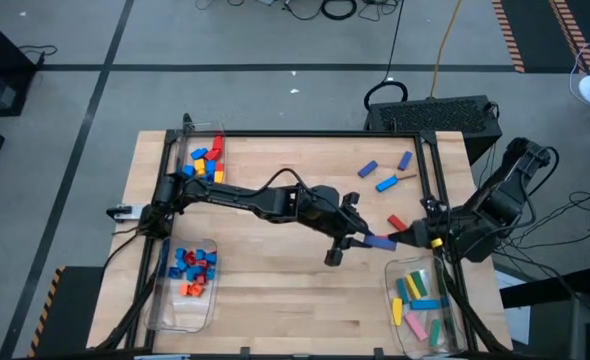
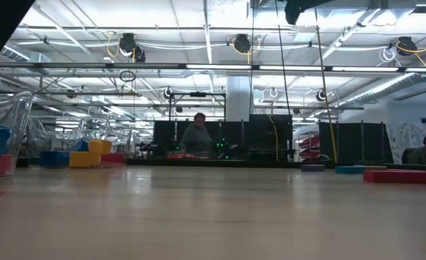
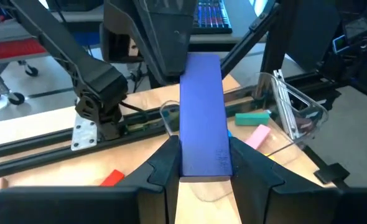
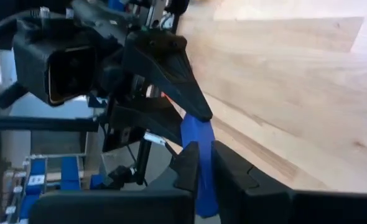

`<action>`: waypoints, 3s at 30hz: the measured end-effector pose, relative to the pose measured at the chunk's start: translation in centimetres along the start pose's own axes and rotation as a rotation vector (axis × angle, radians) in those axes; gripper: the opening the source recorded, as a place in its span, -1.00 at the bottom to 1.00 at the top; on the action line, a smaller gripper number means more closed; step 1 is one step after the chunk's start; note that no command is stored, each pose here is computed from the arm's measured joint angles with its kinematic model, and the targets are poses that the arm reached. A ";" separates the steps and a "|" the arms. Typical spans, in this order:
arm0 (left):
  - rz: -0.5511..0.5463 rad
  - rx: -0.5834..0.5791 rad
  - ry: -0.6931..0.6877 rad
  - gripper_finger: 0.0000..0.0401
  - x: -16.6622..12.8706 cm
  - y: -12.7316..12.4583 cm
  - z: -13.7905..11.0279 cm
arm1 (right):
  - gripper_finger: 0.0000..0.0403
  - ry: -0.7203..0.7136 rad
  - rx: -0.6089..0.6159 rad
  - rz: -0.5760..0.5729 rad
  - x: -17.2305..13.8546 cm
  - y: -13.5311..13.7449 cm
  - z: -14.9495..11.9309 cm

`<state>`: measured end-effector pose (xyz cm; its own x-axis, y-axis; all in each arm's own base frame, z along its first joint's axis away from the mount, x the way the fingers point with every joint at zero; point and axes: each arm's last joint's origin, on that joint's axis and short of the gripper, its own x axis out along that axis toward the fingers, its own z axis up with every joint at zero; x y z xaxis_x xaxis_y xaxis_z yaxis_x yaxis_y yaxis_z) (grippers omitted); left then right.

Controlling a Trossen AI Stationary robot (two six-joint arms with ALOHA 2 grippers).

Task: Sort blocks by size
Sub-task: Put the blue rectangular block into the bottom right transparent bin

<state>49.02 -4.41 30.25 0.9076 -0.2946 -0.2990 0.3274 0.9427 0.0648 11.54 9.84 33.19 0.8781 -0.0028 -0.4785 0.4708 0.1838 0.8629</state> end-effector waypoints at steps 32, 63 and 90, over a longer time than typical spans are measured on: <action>0.041 0.020 -0.099 -0.45 -0.1 0.1 1.0 | -0.27 0.080 0.082 0.054 -1.7 0.0 1.3; 0.019 0.061 -0.148 -0.45 -0.3 0.3 1.6 | -0.68 0.141 0.029 0.103 -1.9 0.6 1.2; 0.059 -0.042 0.136 0.47 5.7 1.9 -8.4 | -0.81 0.866 0.041 -0.708 -1.6 -3.8 -1.5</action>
<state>52.59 -3.02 20.70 0.8798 -0.2175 -0.4225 0.2608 0.9643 0.0466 8.21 10.57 30.39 0.0631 0.5941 -0.8019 0.8572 0.3792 0.3484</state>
